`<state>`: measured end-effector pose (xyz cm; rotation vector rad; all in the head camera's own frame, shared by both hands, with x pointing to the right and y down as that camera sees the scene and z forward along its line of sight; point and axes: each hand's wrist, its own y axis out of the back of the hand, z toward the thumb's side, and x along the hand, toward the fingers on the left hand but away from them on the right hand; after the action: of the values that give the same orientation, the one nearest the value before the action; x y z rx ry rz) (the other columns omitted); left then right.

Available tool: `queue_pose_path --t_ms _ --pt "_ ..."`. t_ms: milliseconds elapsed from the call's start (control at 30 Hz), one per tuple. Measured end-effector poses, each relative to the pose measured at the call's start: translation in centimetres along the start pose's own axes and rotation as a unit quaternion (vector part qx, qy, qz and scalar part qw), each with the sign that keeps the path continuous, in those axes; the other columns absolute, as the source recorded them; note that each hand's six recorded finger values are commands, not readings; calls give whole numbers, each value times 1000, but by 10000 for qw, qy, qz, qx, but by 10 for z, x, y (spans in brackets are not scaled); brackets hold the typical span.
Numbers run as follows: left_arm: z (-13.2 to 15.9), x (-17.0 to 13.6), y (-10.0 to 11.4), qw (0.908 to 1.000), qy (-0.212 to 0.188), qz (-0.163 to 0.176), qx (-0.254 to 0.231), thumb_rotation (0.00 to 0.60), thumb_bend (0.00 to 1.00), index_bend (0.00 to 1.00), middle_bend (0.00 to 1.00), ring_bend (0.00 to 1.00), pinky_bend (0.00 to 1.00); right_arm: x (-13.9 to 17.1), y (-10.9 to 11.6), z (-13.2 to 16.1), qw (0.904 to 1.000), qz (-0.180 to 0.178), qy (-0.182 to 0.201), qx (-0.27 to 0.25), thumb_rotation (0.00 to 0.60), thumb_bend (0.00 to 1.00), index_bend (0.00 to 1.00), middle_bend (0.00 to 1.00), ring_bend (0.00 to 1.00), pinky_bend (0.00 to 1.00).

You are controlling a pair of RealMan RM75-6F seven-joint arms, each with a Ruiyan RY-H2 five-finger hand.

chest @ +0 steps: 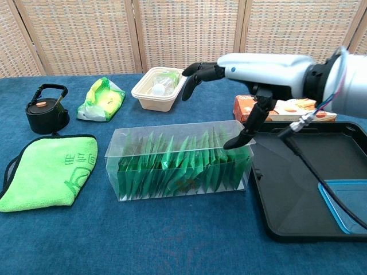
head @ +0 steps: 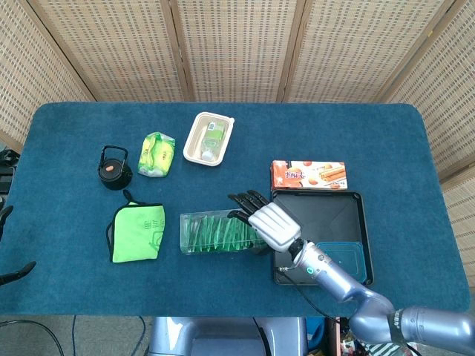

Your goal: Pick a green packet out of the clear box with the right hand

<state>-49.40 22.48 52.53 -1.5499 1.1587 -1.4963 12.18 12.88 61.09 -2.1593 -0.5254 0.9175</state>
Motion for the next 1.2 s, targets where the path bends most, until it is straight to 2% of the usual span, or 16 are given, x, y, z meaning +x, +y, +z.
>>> queue_pose_path --t_ms 400,700,867,1200 --pt "1 1 -1 10000 -6 -35 5 600 128 0 0 0 0 -14 -18 -2 9984 233 -225 463 600 370 269 56 0 85" --pt "0 2 -2 10000 15 -64 -8 600 128 0 0 0 0 -22 -26 -2 9971 251 -334 629 600 481 273 61 0 85" --pt "-1 2 -2 10000 18 -71 -23 600 129 0 0 0 0 -25 -30 -2 9965 266 -394 683 600 581 310 79 0 89" --pt "-2 2 -2 9999 31 -84 -61 600 128 0 0 0 0 -33 -16 2 9977 -46 -446 508 600 649 330 90 0 107"
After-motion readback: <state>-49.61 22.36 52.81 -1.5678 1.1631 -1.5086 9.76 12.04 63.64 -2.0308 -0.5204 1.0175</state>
